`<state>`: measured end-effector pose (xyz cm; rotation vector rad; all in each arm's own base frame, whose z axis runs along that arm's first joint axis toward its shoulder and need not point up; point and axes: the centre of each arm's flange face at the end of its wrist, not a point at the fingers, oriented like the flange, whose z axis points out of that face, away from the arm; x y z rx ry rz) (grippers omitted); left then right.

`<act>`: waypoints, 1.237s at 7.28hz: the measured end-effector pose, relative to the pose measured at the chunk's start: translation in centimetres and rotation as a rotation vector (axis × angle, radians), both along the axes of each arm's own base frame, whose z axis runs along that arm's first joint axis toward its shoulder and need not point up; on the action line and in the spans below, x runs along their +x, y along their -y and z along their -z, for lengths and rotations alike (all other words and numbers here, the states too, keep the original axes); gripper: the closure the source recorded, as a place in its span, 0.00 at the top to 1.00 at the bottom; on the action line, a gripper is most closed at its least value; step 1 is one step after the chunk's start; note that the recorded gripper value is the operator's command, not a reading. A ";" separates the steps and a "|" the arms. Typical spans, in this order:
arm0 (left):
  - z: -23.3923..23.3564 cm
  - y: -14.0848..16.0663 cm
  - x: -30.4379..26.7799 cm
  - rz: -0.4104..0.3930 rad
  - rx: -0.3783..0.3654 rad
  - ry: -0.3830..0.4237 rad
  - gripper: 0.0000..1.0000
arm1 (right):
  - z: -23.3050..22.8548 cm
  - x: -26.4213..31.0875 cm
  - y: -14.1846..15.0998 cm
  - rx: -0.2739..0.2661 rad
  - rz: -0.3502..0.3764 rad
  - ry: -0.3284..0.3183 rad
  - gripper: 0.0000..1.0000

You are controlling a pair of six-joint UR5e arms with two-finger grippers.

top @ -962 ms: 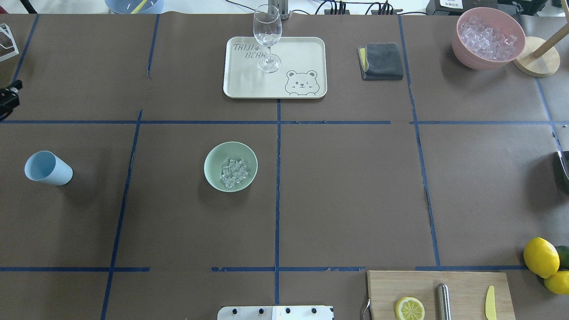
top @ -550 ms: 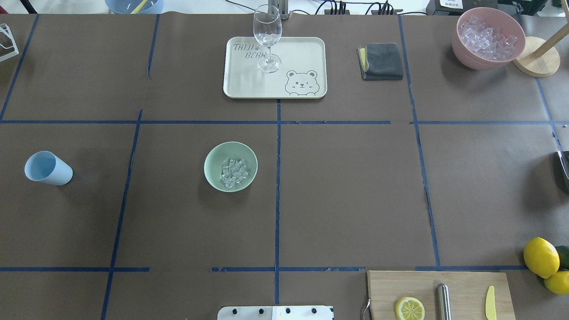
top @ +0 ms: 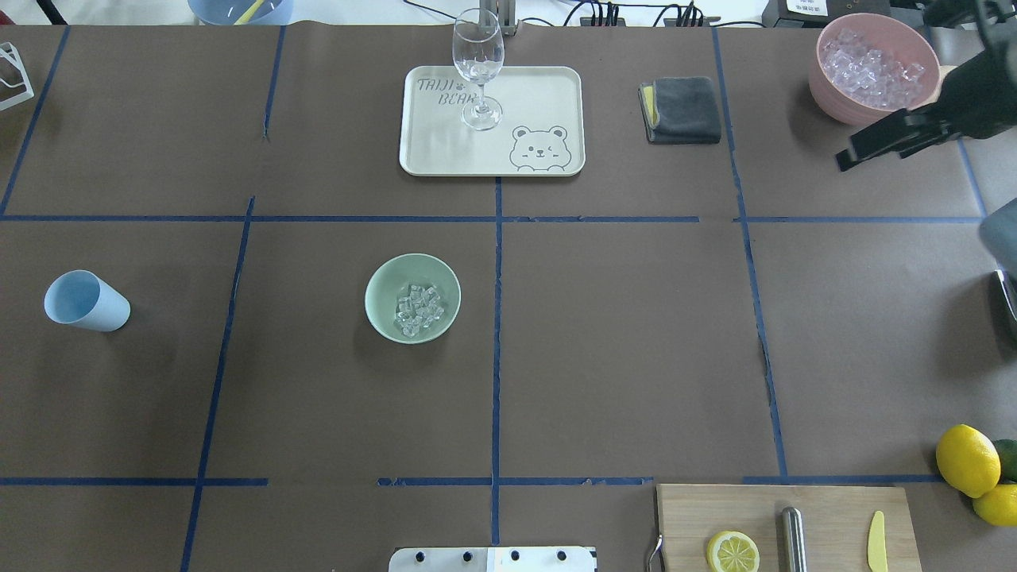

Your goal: Pour ice into bowl

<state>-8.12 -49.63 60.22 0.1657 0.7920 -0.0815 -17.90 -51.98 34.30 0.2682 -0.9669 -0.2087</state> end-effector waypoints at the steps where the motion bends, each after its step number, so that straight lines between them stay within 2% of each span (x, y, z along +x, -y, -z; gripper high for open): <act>1: -1.1 -1.6 -0.2 0.002 -0.051 -0.043 1.00 | 4.5 -5.9 -2.0 -0.029 0.007 0.034 1.00; 2: -1.6 -2.2 -0.1 0.001 -0.070 -0.062 1.00 | 8.7 -12.1 -4.7 -0.065 -0.010 0.057 1.00; 4: -1.3 -2.0 0.2 -0.006 -0.064 -0.069 1.00 | 14.7 -24.6 -9.7 -0.091 -0.063 0.054 0.96; 6: -1.1 -1.8 0.3 -0.008 -0.042 -0.069 1.00 | 18.3 -35.2 -9.4 -0.142 -0.127 -0.002 0.96; 7: -1.1 -1.7 0.3 -0.009 -0.036 -0.070 1.00 | 18.4 -39.4 -8.9 -0.148 -0.150 -0.043 0.92; 9: -1.1 -1.7 0.3 -0.009 -0.032 -0.071 1.00 | 17.2 -43.8 -8.6 -0.141 -0.159 -0.068 0.70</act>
